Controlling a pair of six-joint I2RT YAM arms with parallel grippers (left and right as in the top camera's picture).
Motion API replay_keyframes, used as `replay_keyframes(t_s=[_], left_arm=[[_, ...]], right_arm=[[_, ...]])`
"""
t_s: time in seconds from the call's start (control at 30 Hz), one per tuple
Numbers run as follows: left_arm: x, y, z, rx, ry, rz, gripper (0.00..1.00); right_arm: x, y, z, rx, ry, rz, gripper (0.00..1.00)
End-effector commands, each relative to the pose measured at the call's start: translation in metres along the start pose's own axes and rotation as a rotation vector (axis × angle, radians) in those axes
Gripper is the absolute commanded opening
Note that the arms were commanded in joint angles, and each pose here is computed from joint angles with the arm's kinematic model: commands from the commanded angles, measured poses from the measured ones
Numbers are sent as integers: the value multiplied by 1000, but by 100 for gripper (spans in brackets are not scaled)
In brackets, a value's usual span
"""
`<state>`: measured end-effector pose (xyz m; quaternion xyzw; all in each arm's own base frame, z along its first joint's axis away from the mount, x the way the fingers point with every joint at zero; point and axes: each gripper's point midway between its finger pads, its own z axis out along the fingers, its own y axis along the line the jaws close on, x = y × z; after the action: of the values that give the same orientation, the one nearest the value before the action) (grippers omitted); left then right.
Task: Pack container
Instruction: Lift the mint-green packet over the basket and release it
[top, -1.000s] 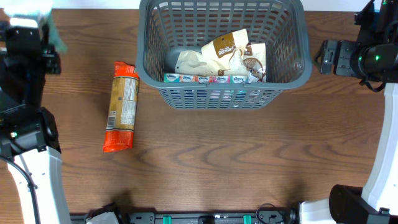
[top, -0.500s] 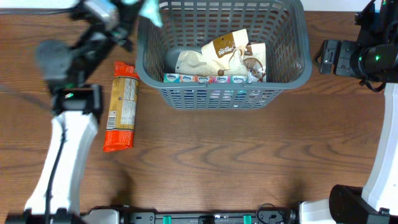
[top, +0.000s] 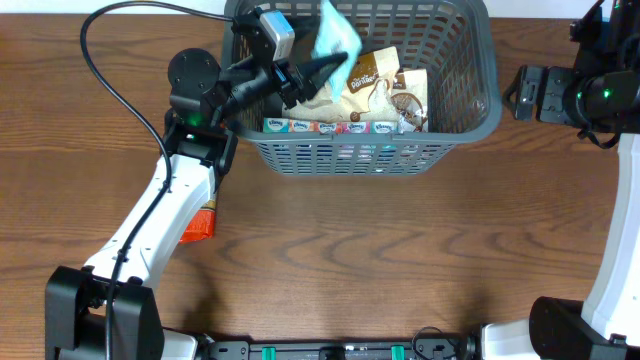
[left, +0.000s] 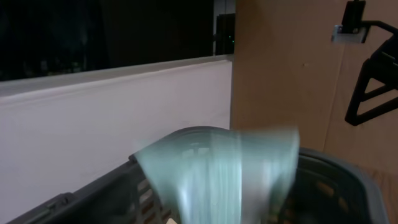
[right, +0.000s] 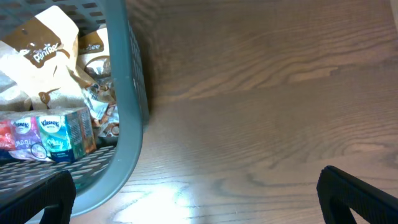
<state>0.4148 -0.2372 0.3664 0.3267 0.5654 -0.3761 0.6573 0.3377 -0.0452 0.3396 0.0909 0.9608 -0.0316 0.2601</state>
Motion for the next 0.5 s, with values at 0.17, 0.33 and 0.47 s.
replay_keyframes(t_s=[0.17, 0.33, 0.47], left_arm=[[-9, -2, -1, 9, -13, -28, 99], [14, 51, -22, -201, 65, -103, 98], [17, 124, -80, -471, 87, -119, 87]], right_arm=[[-1, 3, -3, -8, -9, 7, 99], [0, 3, -3, -7, -6, 7, 99], [1, 3, -3, -6, -1, 6, 99]])
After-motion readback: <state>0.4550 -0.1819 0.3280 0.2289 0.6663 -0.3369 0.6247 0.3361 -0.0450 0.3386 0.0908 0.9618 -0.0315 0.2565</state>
